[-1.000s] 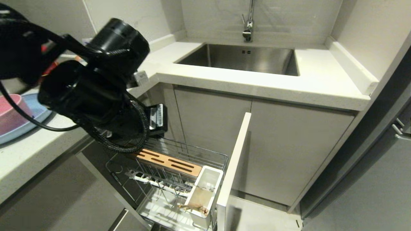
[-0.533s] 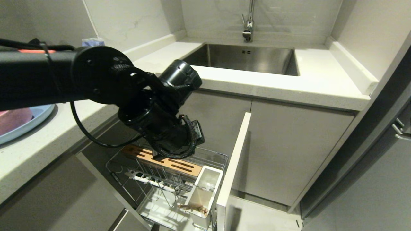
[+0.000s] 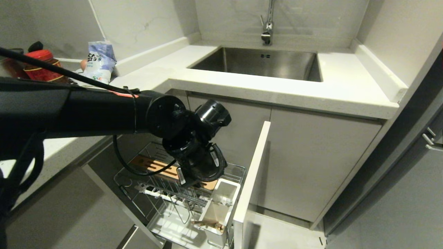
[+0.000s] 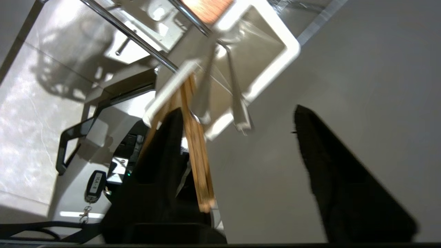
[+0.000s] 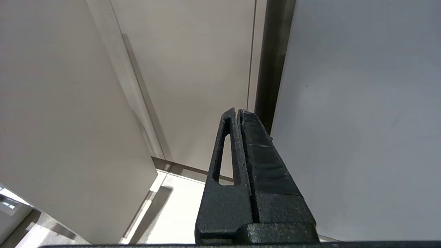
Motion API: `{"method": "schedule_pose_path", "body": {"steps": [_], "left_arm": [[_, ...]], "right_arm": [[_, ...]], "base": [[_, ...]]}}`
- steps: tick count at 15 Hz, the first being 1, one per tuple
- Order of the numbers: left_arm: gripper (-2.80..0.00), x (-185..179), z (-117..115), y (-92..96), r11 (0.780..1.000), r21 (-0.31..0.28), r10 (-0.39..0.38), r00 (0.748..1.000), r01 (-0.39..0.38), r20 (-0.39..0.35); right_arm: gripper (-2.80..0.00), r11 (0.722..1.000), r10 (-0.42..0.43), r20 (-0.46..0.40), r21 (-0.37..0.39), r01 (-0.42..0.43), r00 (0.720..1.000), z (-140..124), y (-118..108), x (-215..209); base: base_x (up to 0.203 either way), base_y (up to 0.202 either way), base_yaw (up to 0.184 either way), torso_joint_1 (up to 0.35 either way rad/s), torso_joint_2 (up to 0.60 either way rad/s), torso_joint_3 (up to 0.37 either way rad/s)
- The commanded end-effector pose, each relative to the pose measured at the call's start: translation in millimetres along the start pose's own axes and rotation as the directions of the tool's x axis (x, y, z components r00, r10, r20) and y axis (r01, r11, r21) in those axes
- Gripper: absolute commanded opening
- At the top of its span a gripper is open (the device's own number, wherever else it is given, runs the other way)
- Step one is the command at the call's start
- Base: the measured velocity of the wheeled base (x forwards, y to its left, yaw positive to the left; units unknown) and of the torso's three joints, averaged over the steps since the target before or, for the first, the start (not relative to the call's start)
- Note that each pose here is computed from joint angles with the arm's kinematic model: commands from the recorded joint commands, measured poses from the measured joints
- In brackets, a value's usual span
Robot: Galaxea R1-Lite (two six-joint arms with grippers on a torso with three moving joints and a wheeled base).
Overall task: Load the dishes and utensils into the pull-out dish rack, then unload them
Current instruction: Take the fork out of the cupboard
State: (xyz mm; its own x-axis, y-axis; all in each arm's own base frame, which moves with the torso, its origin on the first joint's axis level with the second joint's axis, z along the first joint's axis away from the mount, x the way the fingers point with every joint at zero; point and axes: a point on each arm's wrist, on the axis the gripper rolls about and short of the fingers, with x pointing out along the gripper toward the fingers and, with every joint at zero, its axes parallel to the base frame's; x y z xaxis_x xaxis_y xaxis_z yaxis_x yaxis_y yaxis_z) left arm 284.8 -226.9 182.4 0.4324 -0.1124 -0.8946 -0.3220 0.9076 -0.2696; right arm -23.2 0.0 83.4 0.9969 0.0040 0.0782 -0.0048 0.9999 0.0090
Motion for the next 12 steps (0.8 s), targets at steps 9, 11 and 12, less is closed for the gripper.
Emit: {"method": "schedule_pose_path", "body": {"steps": [9, 11, 12], "left_arm": [[0.00, 59, -2, 5.8, 0.998, -0.062, 0.011, 0.974, -0.026, -0.225], [0.00, 69, -2, 4.6, 0.997, -0.065, 0.014, 0.974, -0.029, -0.226], [0.00, 73, 2, 4.2, 0.997, -0.077, -0.001, 0.977, -0.016, -0.214]], "right_arm": [[-2.80, 1.000, 0.000, -0.025, 0.000, 0.000, 1.000, -7, 0, 1], [-2.80, 1.000, 0.000, -0.025, 0.001, 0.000, 1.000, -7, 0, 1], [-2.80, 1.000, 0.000, -0.025, 0.000, 0.000, 1.000, -7, 0, 1]], "base": [[0.000, 0.000, 0.000, 0.000, 0.00, 0.000], [0.000, 0.000, 0.000, 0.000, 0.00, 0.000], [0.000, 0.000, 0.000, 0.000, 0.00, 0.000]]}}
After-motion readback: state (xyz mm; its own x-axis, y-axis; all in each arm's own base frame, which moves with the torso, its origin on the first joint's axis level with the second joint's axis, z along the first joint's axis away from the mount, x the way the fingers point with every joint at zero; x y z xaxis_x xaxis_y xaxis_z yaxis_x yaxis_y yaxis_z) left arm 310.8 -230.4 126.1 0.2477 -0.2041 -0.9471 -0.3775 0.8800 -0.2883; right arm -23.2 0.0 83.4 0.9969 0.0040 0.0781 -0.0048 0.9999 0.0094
